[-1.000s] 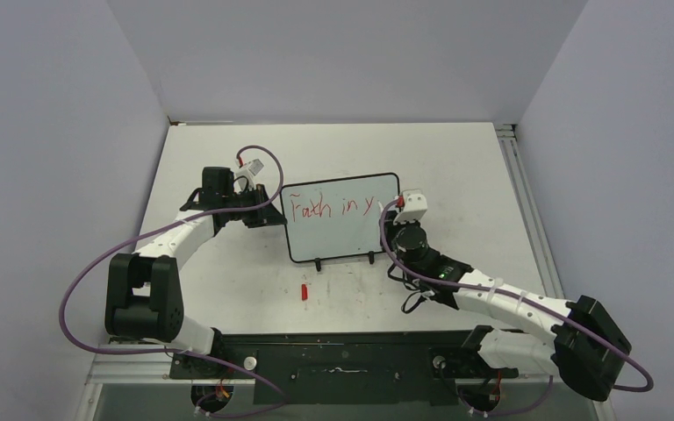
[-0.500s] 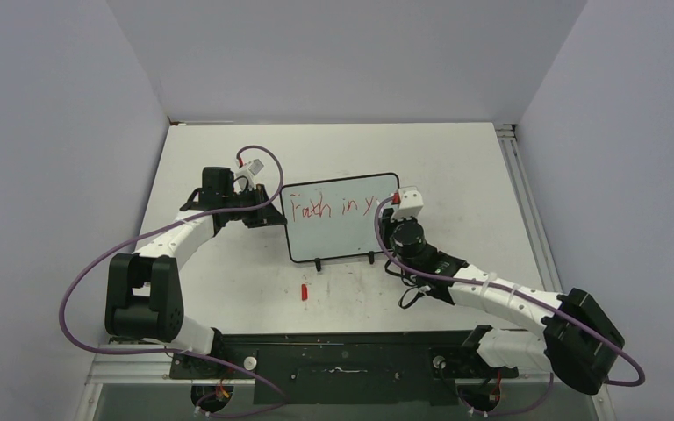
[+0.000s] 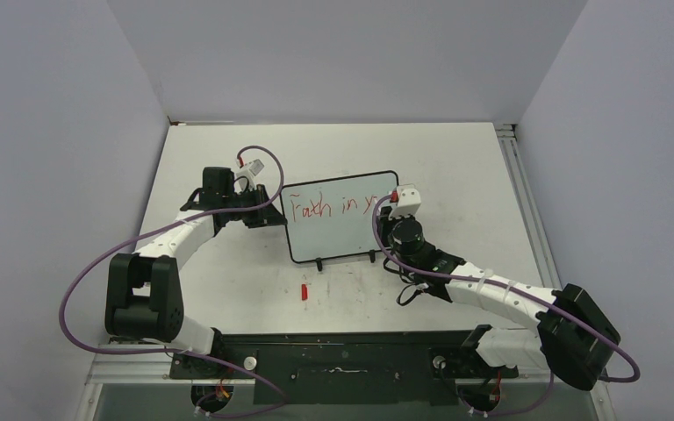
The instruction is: Write a sentence on the whiteboard
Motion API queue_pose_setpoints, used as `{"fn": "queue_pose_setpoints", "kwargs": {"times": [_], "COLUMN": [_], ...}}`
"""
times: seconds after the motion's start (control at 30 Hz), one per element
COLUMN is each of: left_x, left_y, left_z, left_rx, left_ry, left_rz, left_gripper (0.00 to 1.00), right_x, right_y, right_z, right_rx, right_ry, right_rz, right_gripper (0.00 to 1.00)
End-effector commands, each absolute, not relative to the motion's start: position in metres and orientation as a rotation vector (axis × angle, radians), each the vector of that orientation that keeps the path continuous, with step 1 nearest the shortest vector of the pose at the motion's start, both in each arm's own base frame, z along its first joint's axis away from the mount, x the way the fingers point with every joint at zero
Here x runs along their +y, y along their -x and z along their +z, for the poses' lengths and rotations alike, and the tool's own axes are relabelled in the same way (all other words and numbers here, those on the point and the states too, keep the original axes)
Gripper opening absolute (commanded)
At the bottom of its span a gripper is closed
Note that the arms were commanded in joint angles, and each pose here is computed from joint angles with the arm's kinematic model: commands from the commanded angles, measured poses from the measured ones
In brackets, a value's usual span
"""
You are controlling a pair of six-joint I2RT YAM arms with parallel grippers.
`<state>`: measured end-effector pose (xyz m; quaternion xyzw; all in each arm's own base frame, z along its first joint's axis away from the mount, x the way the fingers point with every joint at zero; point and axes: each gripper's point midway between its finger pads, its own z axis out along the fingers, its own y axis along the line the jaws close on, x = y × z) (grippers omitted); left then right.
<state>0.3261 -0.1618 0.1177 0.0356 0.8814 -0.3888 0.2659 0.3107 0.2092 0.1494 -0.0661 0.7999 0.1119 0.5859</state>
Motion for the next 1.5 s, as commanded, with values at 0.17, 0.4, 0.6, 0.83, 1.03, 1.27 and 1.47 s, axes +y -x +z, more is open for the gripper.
{"fn": "queue_pose_setpoints", "kwargs": {"times": [0.17,0.4,0.6,0.83,1.03,1.27,1.47], "left_x": [-0.166,-0.166,-0.166,-0.166,-0.166,-0.166,-0.166], "left_y": [-0.334,-0.333,-0.333,-0.333,-0.333,-0.333,-0.333], "left_z": [0.141,0.142,0.142,0.142,0.142,0.141,0.141], "left_rx": [2.313,2.311,2.31,2.309,2.309,2.311,2.312], "left_ry": [-0.147,-0.149,-0.149,-0.149,-0.149,-0.149,-0.148], "left_rz": [-1.049,-1.053,-1.053,-1.052,-1.05,-1.05,-1.049], "left_gripper": [0.05,0.05,0.05,0.05,0.05,0.05,0.05], "right_x": [0.212,0.204,0.199,0.196,0.197,0.202,0.207], "right_y": [-0.311,-0.302,-0.303,-0.31,-0.315,-0.319,-0.321], "right_z": [0.158,0.143,0.146,0.159,0.17,0.176,0.173], "right_rx": [1.845,1.88,1.875,1.846,1.819,1.806,1.815], "right_ry": [0.123,0.104,0.089,0.084,0.088,0.101,0.122], "right_rz": [0.313,0.308,0.287,0.25,0.234,0.237,0.254], "right_gripper": [0.05,0.05,0.05,0.05,0.05,0.05,0.05]}}
